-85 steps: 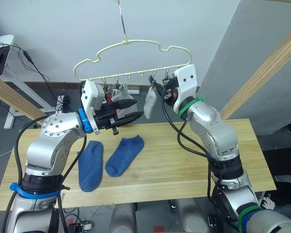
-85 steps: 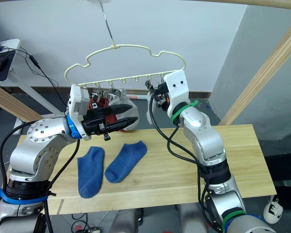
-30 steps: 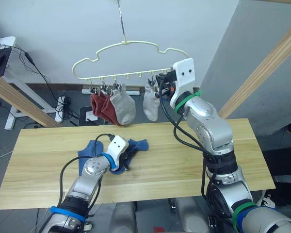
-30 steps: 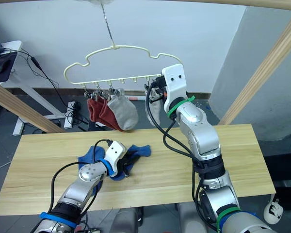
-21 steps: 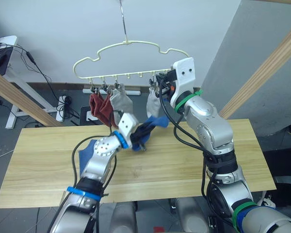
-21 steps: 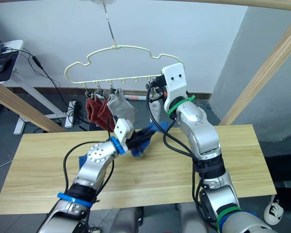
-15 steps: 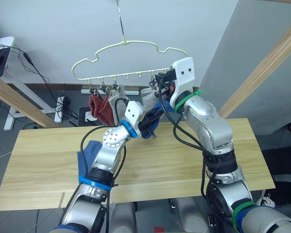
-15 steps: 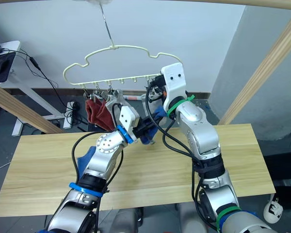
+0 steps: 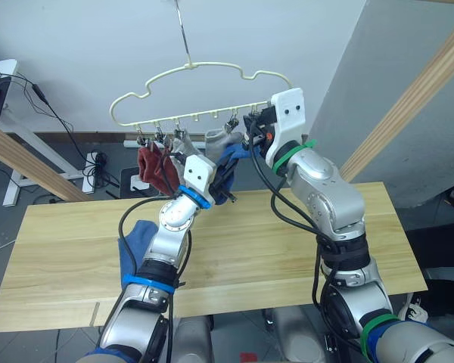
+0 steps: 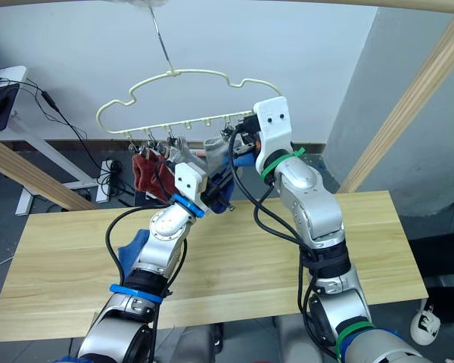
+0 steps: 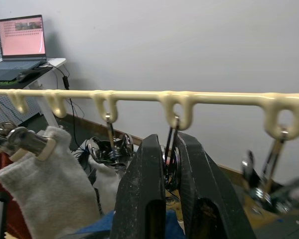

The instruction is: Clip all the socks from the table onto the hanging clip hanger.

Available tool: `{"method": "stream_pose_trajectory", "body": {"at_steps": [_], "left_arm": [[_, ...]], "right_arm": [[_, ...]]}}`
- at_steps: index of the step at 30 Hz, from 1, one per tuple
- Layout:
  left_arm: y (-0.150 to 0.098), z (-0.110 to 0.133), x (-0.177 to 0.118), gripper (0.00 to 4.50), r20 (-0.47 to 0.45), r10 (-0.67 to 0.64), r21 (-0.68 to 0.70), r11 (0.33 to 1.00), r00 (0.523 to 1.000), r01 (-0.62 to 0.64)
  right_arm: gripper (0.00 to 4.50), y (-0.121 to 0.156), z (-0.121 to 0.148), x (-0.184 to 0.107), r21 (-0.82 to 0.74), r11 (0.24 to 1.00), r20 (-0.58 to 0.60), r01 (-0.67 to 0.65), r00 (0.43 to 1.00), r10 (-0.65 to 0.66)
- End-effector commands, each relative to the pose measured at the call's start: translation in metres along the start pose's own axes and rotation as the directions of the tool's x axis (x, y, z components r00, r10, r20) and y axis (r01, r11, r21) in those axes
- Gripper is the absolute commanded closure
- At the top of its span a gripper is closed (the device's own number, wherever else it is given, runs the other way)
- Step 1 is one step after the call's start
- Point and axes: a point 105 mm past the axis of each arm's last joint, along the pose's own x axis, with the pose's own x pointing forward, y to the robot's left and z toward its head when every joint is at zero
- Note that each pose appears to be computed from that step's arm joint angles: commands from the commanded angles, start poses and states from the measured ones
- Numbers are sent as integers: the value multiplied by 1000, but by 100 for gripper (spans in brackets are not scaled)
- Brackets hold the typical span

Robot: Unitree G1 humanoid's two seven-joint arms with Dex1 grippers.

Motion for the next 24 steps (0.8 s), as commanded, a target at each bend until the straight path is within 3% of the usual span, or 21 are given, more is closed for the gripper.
{"method": "stream_pose_trajectory", "body": {"at_steps": [1, 24], "left_arm": [[3, 9, -1, 450, 44, 26, -1, 1000, 999, -26], [4, 21, 6, 450, 87, 88, -118, 990, 992, -78]], "right_arm": [[445, 6, 28, -3, -7, 1000, 100, -18, 995, 19], [445, 12, 22, -1, 81, 996, 74, -36, 997, 30]]}}
